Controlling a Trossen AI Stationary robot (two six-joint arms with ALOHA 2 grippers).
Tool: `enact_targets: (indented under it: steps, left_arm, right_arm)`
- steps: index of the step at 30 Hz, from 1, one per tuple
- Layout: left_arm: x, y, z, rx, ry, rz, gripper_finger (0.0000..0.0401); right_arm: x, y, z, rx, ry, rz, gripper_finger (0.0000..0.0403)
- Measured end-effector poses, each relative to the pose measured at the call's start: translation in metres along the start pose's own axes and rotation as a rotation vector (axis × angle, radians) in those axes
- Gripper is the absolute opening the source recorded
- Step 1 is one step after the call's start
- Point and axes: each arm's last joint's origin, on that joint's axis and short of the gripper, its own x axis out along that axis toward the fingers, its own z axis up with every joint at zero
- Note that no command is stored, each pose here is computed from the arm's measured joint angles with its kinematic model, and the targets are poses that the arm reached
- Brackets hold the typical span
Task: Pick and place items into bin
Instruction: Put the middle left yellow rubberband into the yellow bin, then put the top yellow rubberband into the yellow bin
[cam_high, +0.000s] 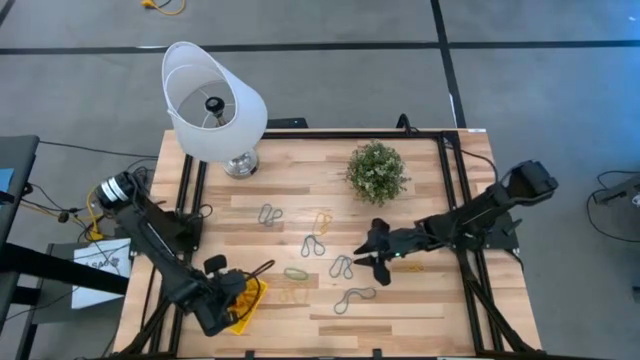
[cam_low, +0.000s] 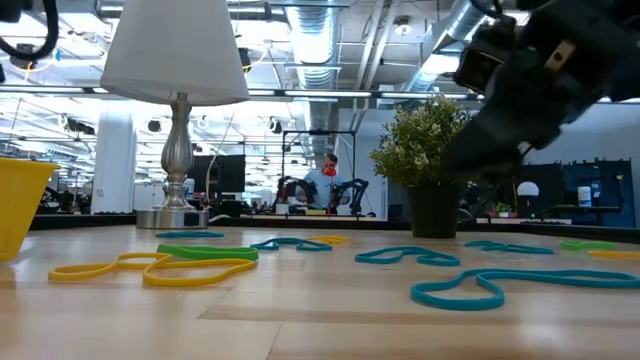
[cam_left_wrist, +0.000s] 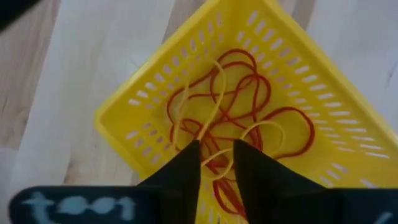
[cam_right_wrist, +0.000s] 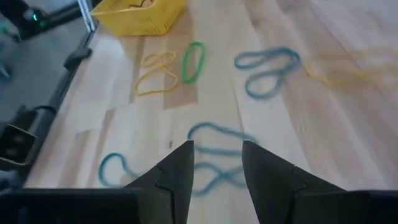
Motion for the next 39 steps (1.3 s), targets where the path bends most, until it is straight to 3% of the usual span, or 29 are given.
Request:
enact_targets:
  steps: [4, 9, 13, 17, 24, 28, 34, 39]
  left_arm:
    - [-0.008, -0.006, 0.007, 0.084, 0.012, -0.056, 0.0112]
    - [-0.043, -0.011, 0.022, 0.162, -0.118, -0.078, 0.0116]
    - [-0.069, -0.007, 0.028, 0.21, -0.201, -0.057, 0.0115]
    - [-0.08, 0.001, 0.029, 0.215, -0.228, -0.026, 0.0114]
    - [-0.083, 0.008, 0.027, 0.194, -0.208, 0.006, 0.0114]
    - [-0.083, 0.008, 0.026, 0.197, -0.207, 0.006, 0.0114]
    - [-0.083, 0.008, 0.023, 0.217, -0.197, 0.021, 0.0114]
    - [-0.083, 0.01, 0.022, 0.212, -0.193, 0.03, 0.0114]
  right_arm:
    - [0.018, 0.008, 0.009, -0.149, 0.001, 0.003, 0.0129]
    - [0.041, 0.011, 0.026, -0.215, -0.02, -0.056, 0.0129]
    - [0.064, 0.0, 0.035, -0.21, -0.045, -0.228, 0.0129]
    - [0.091, -0.019, 0.04, -0.18, -0.001, -0.296, 0.0129]
    - [0.126, -0.043, 0.049, -0.118, 0.092, -0.453, 0.0126]
    - [0.133, -0.047, 0.05, -0.141, 0.156, -0.574, 0.0117]
    - [0.134, -0.047, 0.051, -0.141, 0.176, -0.605, 0.0107]
    - [0.133, -0.06, 0.055, -0.008, 0.151, -0.614, 0.0107]
